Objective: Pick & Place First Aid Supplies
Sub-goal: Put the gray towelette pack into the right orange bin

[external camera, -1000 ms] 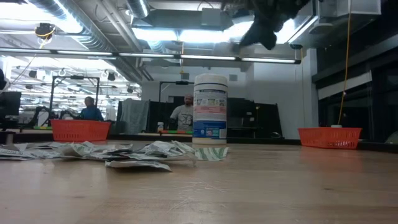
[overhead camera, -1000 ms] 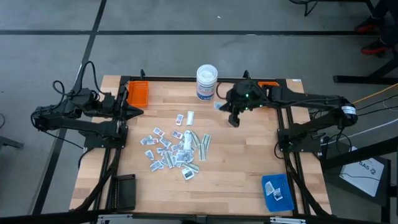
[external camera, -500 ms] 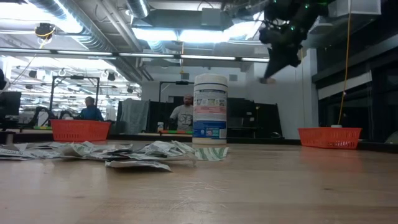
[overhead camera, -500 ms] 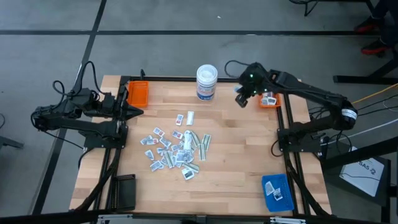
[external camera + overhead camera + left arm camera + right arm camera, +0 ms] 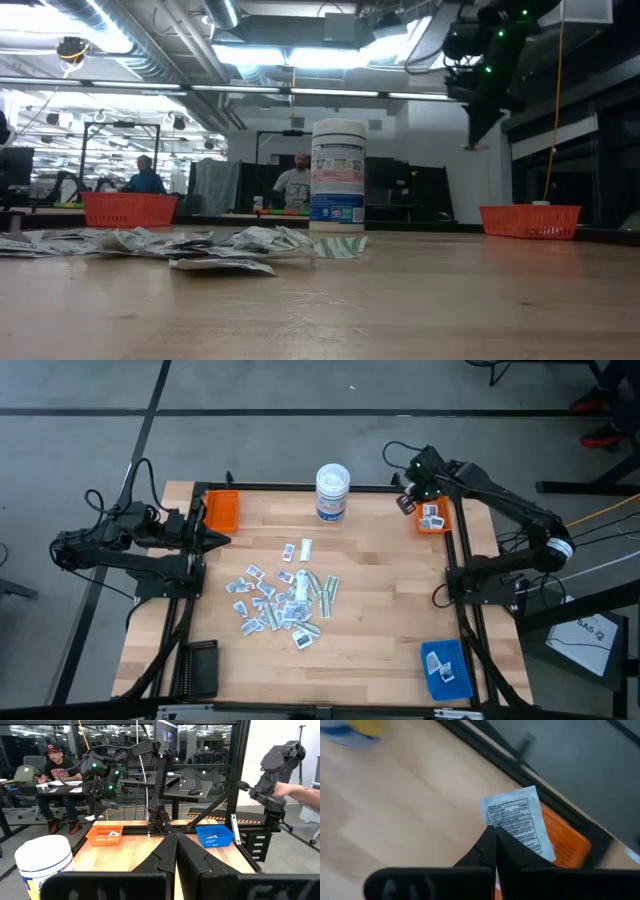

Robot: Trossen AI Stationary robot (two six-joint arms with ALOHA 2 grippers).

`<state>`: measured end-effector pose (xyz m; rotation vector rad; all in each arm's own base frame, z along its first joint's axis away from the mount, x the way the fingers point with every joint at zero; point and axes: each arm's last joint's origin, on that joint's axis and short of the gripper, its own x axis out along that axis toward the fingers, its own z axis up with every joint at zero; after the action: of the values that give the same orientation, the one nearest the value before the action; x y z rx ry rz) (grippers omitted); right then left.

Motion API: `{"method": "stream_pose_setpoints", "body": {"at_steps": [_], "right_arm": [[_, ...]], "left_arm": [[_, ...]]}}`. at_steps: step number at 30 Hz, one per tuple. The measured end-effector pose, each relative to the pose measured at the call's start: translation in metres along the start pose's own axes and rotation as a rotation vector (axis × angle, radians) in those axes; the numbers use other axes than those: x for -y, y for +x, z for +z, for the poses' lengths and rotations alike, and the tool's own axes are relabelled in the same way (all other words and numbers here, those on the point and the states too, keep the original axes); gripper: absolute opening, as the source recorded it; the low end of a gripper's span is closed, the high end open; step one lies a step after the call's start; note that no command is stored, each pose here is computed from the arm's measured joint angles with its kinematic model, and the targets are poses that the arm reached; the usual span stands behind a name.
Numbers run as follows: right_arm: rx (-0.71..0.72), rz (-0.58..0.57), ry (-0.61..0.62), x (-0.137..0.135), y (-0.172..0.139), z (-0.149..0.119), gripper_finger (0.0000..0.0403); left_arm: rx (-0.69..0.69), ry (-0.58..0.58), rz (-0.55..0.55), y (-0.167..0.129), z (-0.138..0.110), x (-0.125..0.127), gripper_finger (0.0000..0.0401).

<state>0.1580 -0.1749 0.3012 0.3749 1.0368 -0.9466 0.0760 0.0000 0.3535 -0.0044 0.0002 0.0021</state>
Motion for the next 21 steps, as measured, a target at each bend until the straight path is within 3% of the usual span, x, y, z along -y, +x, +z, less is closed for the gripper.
{"method": "stream_pose_setpoints", "body": {"at_steps": [9, 13, 21], "right_arm": [[-0.109, -0.077, 0.061, 0.023, 0.014, -0.018, 0.0001], [-0.073, -0.078, 0.069, 0.024, 0.026, -0.031, 0.0001], [-0.105, -0.066, -0.003, 0.020, 0.033, -0.043, 0.0001]], "left_arm": [[0.000, 0.000, 0.000, 0.000, 0.000, 0.000, 0.0004], [0.000, 0.000, 0.000, 0.000, 0.000, 0.000, 0.0004], [0.000, 0.000, 0.000, 0.000, 0.000, 0.000, 0.0004]]}}
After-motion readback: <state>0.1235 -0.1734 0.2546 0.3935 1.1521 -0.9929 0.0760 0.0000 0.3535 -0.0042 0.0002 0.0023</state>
